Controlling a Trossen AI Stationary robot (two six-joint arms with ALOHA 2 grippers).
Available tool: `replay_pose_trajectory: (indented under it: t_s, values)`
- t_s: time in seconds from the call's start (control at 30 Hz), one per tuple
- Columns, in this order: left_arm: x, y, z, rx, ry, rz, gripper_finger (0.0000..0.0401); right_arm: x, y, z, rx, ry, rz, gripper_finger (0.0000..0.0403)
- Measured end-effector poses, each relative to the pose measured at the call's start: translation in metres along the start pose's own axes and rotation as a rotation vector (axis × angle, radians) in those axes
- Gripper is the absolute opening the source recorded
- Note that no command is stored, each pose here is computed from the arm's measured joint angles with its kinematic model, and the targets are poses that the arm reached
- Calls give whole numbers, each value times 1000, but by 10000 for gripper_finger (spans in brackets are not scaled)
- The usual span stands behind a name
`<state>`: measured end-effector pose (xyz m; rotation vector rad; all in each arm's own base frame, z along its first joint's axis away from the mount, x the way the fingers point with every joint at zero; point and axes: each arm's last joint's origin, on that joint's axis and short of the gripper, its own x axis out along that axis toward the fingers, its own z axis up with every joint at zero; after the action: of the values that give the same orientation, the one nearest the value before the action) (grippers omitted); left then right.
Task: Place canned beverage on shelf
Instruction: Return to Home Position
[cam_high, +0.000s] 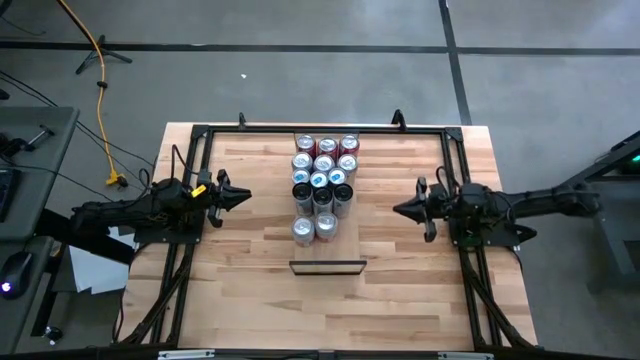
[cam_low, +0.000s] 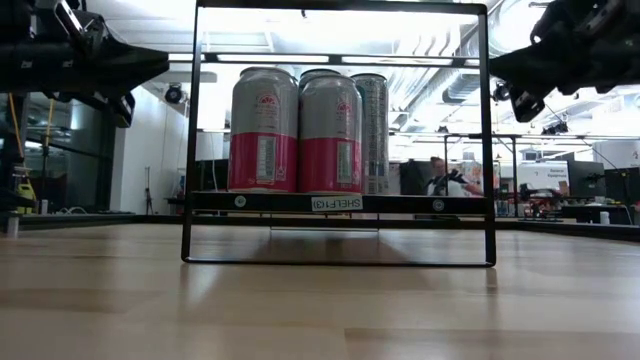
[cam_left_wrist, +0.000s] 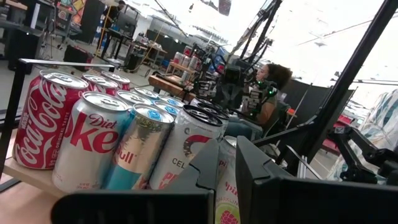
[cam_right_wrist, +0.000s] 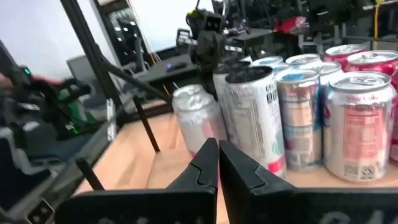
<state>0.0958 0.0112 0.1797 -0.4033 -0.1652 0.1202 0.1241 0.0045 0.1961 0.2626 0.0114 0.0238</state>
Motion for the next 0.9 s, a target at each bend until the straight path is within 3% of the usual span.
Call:
replay_pose_trajectory:
  t_s: [0.27,0.5,0.73,0.9]
  values:
    - [0,0,0,0,0,0,3,0,6,-2,-87,4,-17,0]
    - [0,0,0,0,0,0,3,0,0,-3,-88,11,18,0]
    - [0,0,0,0,1,0,3,-3,-12,-20,-56,-57,10,0]
    - [0,0,0,0,3,2,3,-4,-13,-23,-110,-29,0,0]
